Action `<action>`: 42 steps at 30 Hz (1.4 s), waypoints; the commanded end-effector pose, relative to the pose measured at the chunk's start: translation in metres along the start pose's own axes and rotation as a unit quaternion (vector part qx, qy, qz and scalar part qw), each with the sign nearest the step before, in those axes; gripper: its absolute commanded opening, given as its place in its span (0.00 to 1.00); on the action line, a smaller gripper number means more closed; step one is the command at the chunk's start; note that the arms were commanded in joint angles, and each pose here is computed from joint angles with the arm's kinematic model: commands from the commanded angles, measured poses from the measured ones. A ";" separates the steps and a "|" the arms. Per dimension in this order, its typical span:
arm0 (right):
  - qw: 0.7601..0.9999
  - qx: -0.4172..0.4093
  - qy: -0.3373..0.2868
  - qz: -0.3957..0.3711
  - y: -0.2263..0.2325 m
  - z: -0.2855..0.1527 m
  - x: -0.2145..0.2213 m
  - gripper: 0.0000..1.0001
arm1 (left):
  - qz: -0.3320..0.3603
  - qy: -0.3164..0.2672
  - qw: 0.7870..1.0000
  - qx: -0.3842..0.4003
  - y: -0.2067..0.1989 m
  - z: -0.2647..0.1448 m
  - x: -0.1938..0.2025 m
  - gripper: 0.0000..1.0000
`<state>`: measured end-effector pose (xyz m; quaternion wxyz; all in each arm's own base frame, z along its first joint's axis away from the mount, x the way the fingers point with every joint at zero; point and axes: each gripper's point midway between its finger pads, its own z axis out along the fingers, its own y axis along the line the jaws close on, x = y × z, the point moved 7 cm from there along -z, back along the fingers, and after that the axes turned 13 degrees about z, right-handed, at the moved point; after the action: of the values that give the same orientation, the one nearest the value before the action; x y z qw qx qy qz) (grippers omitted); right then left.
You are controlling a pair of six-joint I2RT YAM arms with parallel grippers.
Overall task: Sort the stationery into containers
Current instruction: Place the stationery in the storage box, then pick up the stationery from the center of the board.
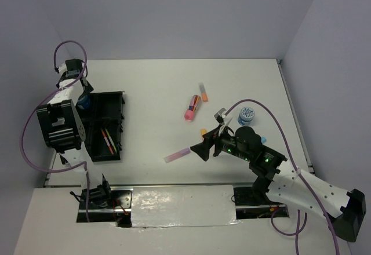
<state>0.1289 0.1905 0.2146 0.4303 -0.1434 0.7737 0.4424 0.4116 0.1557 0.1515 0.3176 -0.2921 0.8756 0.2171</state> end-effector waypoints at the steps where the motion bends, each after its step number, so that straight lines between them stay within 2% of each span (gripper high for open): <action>1: 1.000 -0.018 -0.015 -0.011 0.004 0.002 -0.006 0.91 | -0.001 -0.025 1.000 -0.007 0.004 -0.001 -0.013 0.49; 2: 1.000 -0.020 -0.016 -0.011 0.005 0.002 -0.007 0.91 | 0.000 -0.027 1.000 -0.006 0.004 -0.001 -0.013 0.56; 7: 1.000 -0.021 -0.013 -0.010 0.005 0.003 -0.006 0.91 | -0.009 -0.044 0.999 0.008 0.005 -0.014 -0.023 0.76; 9: 1.000 -0.021 -0.013 -0.010 0.005 0.003 -0.007 0.91 | -0.019 -0.058 0.998 0.019 0.007 -0.026 -0.033 0.99; 16: 1.000 -0.021 -0.014 -0.011 0.005 0.003 -0.007 0.91 | -0.035 -0.095 0.994 0.042 0.015 -0.060 -0.053 0.99; 18: 1.000 -0.018 -0.019 -0.010 0.005 0.001 -0.008 0.91 | -0.035 -0.107 0.992 0.055 0.016 -0.082 -0.063 0.99; 20: 0.999 0.000 -0.033 -0.003 0.002 -0.002 -0.011 0.91 | -0.025 -0.153 0.984 0.089 0.004 -0.126 -0.080 0.99; 21: 0.998 0.016 -0.061 0.000 0.001 -0.007 -0.018 0.91 | -0.019 -0.167 0.980 0.102 -0.002 -0.143 -0.083 0.99; 22: 0.997 0.035 -0.072 0.015 -0.002 -0.011 -0.020 0.91 | 0.002 -0.198 0.970 0.141 -0.022 -0.180 -0.086 0.99; 23: 0.988 0.084 -0.128 0.031 -0.010 -0.021 -0.033 0.92 | 0.016 -0.204 0.966 0.160 -0.034 -0.197 -0.082 0.99; 24: 0.987 0.081 -0.131 0.043 -0.007 -0.028 -0.034 0.92 | 0.026 -0.210 0.961 0.180 -0.046 -0.214 -0.079 0.99; 25: 0.973 0.135 -0.178 0.059 -0.016 -0.038 -0.044 0.92 | 0.043 -0.216 0.953 0.208 -0.064 -0.233 -0.071 0.99; 26: 0.955 0.171 -0.226 0.090 -0.018 -0.057 -0.057 0.92 | 0.069 -0.223 0.939 0.251 -0.093 -0.263 -0.052 0.99; 27: 0.955 0.178 -0.219 0.088 -0.020 -0.063 -0.053 0.93 | 0.086 -0.224 0.931 0.275 -0.107 -0.278 -0.040 0.99; 28: 0.936 0.209 -0.262 0.108 -0.022 -0.077 -0.067 0.93 | 0.094 -0.235 0.919 0.301 -0.124 -0.294 -0.029 0.99; 29: 0.928 0.243 -0.261 0.112 -0.028 -0.090 -0.063 0.93 | 0.127 -0.233 0.900 0.346 -0.152 -0.319 0.002 0.99; 30: 0.917 0.268 -0.270 0.122 -0.031 -0.101 -0.065 0.93 | 0.139 -0.234 0.889 0.369 -0.167 -0.330 0.016 0.99; 31: 0.896 0.286 -0.307 0.147 -0.029 -0.117 -0.076 0.93 | 0.164 -0.237 0.862 0.418 -0.194 -0.352 0.042 0.99; 33: 0.888 0.294 -0.317 0.153 -0.030 -0.138 -0.074 0.93 | 0.193 -0.233 0.834 0.462 -0.224 -0.369 0.068 0.99; 34: 0.882 0.293 -0.334 0.159 -0.029 -0.152 -0.076 0.94 | 0.226 -0.227 0.798 0.511 -0.252 -0.385 0.094 0.99; 36: 0.874 0.285 -0.354 0.170 -0.025 -0.165 -0.081 0.94 | 0.267 -0.219 0.768 0.539 -0.289 -0.389 0.122 0.99; 37: 0.870 0.298 -0.354 0.170 -0.028 -0.172 -0.079 0.94 | 0.283 -0.218 0.735 0.576 -0.304 -0.404 0.140 0.99; 39: 0.863 0.299 -0.365 0.179 -0.024 -0.184 -0.085 1.00 | 0.314 -0.220 0.711 0.589 -0.333 -0.406 0.162 0.99; 40: 0.862 0.312 -0.360 0.176 -0.026 -0.187 -0.084 1.00 | 0.322 -0.224 0.691 0.608 -0.343 -0.416 0.174 0.99; 42: 0.850 0.318 -0.376 0.188 -0.021 -0.200 -0.092 1.00 | 0.333 -0.224 0.671 0.623 -0.363 -0.420 0.193 0.99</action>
<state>0.0940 0.0222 0.3190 0.6160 0.2849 0.6658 0.3099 0.3462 -0.3845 0.2159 0.4728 0.3014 0.8098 -0.1725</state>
